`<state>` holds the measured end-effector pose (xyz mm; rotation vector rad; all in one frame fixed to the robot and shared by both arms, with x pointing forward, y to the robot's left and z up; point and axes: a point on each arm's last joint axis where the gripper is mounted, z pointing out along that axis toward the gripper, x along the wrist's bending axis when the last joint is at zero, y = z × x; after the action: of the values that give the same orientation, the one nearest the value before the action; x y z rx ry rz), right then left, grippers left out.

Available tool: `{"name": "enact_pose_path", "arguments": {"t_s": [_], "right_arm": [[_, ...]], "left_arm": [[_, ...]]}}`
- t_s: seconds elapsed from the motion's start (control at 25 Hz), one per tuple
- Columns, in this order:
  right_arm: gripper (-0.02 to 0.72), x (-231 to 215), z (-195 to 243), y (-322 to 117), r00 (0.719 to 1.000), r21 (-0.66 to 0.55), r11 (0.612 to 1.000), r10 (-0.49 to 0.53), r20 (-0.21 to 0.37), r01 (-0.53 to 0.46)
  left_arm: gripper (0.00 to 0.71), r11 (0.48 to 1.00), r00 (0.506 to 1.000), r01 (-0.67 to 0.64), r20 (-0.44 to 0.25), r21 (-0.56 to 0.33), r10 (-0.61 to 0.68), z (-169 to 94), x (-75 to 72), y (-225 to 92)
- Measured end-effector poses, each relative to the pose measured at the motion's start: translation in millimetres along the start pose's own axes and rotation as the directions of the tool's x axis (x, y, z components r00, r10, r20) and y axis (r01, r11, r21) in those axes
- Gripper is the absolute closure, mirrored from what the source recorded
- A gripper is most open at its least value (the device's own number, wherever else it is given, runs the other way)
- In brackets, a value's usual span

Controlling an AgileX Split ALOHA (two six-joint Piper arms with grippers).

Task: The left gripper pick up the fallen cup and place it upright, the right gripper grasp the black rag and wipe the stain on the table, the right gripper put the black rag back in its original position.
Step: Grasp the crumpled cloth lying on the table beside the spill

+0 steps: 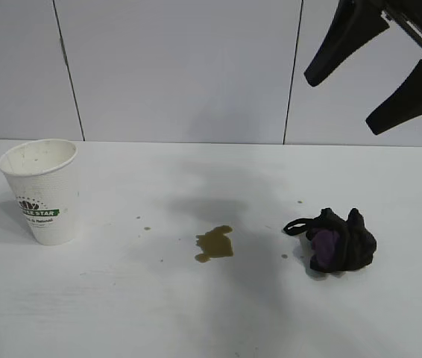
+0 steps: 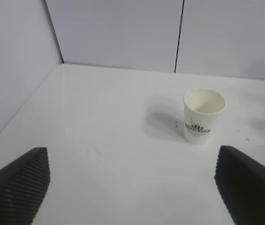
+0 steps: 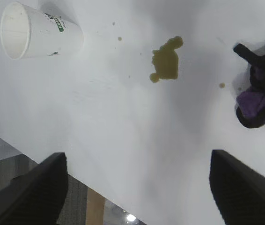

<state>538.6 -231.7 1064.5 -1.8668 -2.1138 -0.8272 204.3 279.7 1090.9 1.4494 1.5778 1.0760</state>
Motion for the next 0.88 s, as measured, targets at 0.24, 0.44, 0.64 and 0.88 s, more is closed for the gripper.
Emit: {"name": "enact_pose_path", "arguments": {"t_s": [0.24,0.44,0.64,0.88], "right_arm": [[0.135,-5.8,-0.2,-3.7,0.997,0.043,0.998,-0.04,0.063,0.038],[0.135,-7.9,-0.3,-4.9,0.995,0.057,0.997,-0.053,0.084,0.048],[0.135,-15.6,1.9,-7.5,0.986,0.074,0.995,-0.079,0.146,0.069],[0.135,-33.5,19.2,-3.2,0.973,0.045,0.998,-0.055,0.226,0.045]], "left_arm": [[0.021,0.99,1.0,0.01,-0.002,0.141,-0.01,34.9,8.6,-27.9],[0.021,0.987,1.0,0.004,0.017,0.16,-0.007,44.3,11.3,-35.0],[0.021,0.988,1.0,-0.001,0.025,0.155,-0.002,45.2,14.1,-35.1],[0.021,0.988,1.0,0.007,0.016,0.155,-0.01,45.7,15.4,-35.4]]}}
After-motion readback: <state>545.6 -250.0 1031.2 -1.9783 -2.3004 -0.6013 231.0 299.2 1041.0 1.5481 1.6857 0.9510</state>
